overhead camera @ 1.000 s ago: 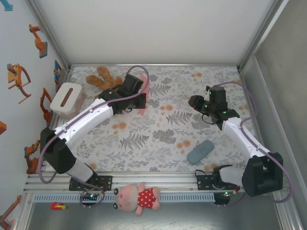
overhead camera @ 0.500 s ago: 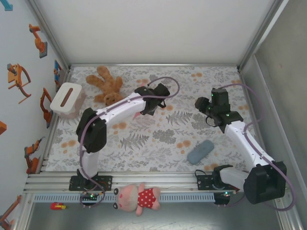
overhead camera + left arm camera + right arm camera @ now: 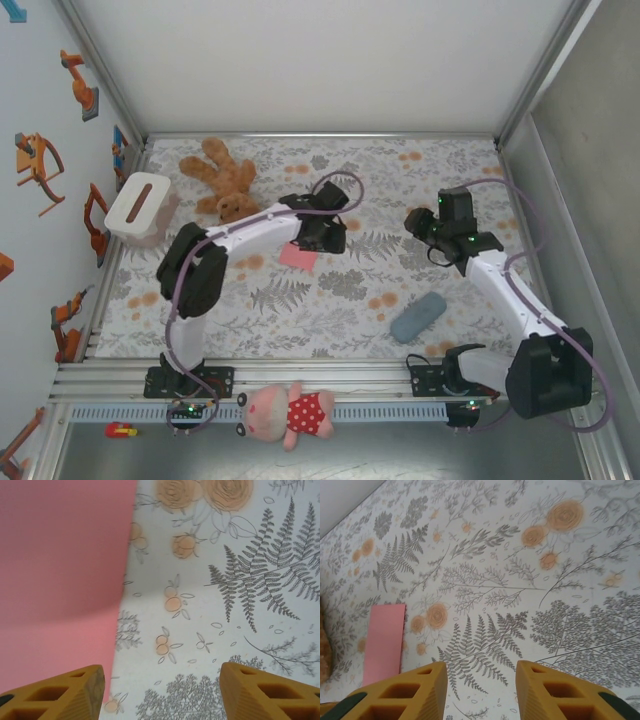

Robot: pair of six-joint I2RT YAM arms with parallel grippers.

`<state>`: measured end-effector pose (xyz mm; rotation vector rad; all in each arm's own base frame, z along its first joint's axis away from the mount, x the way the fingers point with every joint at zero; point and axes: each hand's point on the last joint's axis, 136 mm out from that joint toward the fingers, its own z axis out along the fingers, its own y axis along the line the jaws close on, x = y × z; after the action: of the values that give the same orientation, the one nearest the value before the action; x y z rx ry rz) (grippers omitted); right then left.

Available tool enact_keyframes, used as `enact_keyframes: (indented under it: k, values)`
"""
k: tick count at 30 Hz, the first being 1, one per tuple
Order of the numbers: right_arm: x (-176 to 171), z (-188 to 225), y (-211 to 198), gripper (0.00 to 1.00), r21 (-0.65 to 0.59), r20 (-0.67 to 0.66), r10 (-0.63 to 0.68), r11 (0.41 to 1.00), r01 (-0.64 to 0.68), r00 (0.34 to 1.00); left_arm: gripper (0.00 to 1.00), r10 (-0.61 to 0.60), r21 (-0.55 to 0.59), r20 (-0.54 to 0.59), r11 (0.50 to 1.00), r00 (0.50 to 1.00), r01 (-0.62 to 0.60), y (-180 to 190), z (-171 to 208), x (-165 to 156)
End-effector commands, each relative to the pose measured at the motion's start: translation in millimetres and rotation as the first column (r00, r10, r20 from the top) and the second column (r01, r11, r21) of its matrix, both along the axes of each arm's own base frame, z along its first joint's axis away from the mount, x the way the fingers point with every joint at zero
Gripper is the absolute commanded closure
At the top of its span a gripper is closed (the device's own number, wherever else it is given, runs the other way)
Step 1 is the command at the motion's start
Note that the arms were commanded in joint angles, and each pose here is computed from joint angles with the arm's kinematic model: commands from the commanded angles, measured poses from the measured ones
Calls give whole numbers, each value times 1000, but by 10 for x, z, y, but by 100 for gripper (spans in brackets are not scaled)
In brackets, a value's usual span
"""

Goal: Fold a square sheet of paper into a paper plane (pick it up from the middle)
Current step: Turn over the paper at the center of the table, then move the paper to the center of the table.

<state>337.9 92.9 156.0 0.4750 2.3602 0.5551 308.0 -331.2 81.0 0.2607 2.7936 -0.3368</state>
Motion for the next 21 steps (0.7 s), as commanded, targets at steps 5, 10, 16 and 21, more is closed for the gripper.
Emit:
enact_keyframes:
  k: [5,10,16,21]
  values:
    - [52,-299,660,49,108,-76,175,980,-167,982,15,234,-225,81,951,969,-211,609,504,249]
    - [58,-481,1390,51,128,-105,322,943,-308,941,1,319,-187,175,940,931,-287,1102,652,243]
    - [31,-721,2184,60,171,-147,464,882,-439,874,4,405,-181,232,911,884,-370,1536,760,188]
    - [69,-927,2489,63,175,-186,507,860,-480,842,4,504,-187,192,861,842,-473,1807,689,112]
